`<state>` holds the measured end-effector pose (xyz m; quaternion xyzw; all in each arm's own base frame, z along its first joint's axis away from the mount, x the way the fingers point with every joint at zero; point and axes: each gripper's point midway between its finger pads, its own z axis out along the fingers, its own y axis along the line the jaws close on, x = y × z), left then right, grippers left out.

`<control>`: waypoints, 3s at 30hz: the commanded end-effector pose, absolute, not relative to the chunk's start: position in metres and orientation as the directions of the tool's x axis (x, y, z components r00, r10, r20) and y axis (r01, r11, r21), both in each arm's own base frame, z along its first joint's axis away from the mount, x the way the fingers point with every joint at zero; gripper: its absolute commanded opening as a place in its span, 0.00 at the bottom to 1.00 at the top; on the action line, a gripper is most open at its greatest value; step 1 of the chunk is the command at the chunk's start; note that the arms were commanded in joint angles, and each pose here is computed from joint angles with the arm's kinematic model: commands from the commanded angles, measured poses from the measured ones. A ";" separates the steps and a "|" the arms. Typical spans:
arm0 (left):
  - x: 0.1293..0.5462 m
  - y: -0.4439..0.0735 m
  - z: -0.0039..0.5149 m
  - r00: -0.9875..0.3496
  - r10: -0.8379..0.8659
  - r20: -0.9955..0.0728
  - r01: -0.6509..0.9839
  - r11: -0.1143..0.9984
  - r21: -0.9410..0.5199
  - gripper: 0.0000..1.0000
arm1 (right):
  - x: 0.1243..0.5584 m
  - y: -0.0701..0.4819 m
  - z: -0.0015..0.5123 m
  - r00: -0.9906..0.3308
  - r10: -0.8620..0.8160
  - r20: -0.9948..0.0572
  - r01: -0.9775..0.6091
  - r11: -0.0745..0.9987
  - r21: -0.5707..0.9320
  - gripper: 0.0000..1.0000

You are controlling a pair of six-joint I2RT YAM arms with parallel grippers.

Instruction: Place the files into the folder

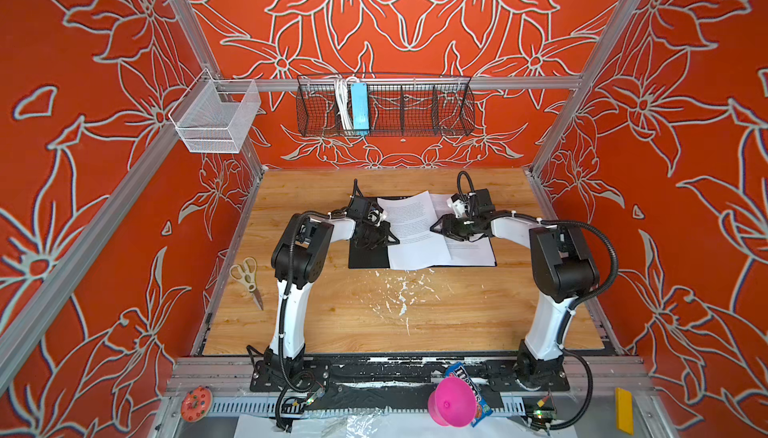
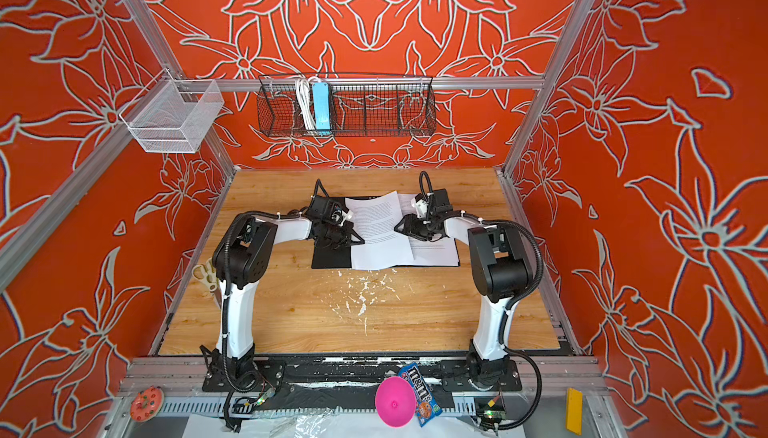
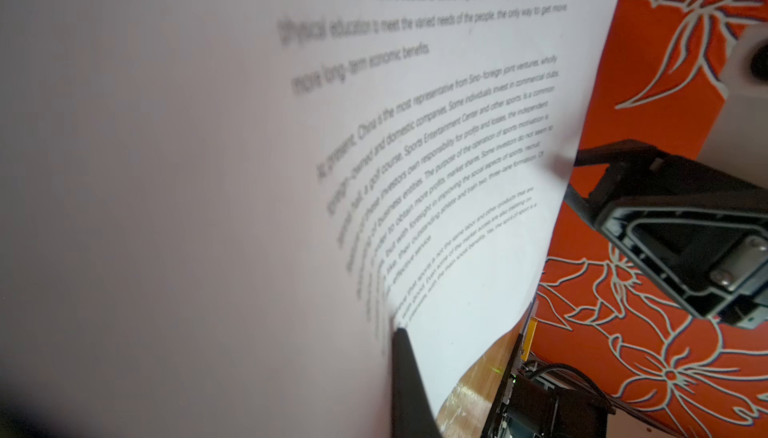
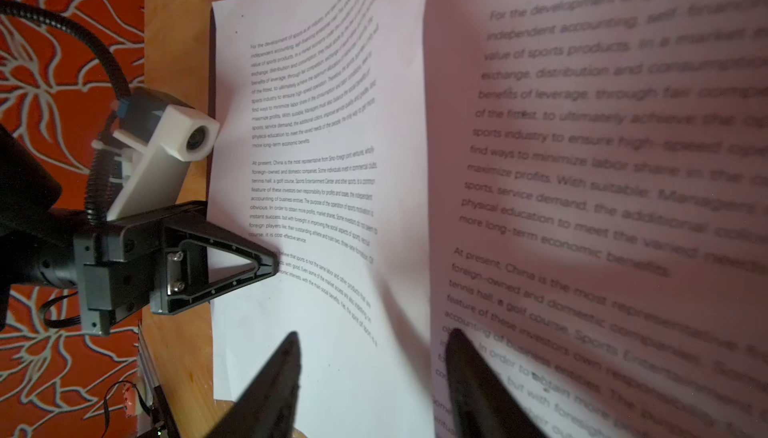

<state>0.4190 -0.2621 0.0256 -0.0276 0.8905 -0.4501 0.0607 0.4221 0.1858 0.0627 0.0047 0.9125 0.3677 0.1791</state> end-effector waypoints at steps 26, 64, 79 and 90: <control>0.385 -0.259 0.159 -0.872 -0.120 -0.475 0.386 0.429 -0.817 0.31 | 0.381 0.141 0.147 -0.883 0.196 -0.427 -0.112 0.794 0.597 0.00; 0.377 -0.245 0.153 -0.869 -0.129 -0.477 0.374 0.459 -0.806 0.98 | 0.418 0.045 0.078 -0.943 0.232 -0.241 0.169 0.952 0.256 0.00; 0.378 -0.246 0.146 -0.879 -0.121 -0.462 0.364 0.455 -0.813 0.98 | 0.410 0.050 0.066 -0.957 0.194 -0.217 0.142 0.962 0.234 0.00; 0.380 -0.248 0.144 -0.882 -0.121 -0.455 0.361 0.444 -0.820 0.98 | 0.414 0.052 0.069 -0.959 0.156 -0.236 0.102 0.969 0.227 0.02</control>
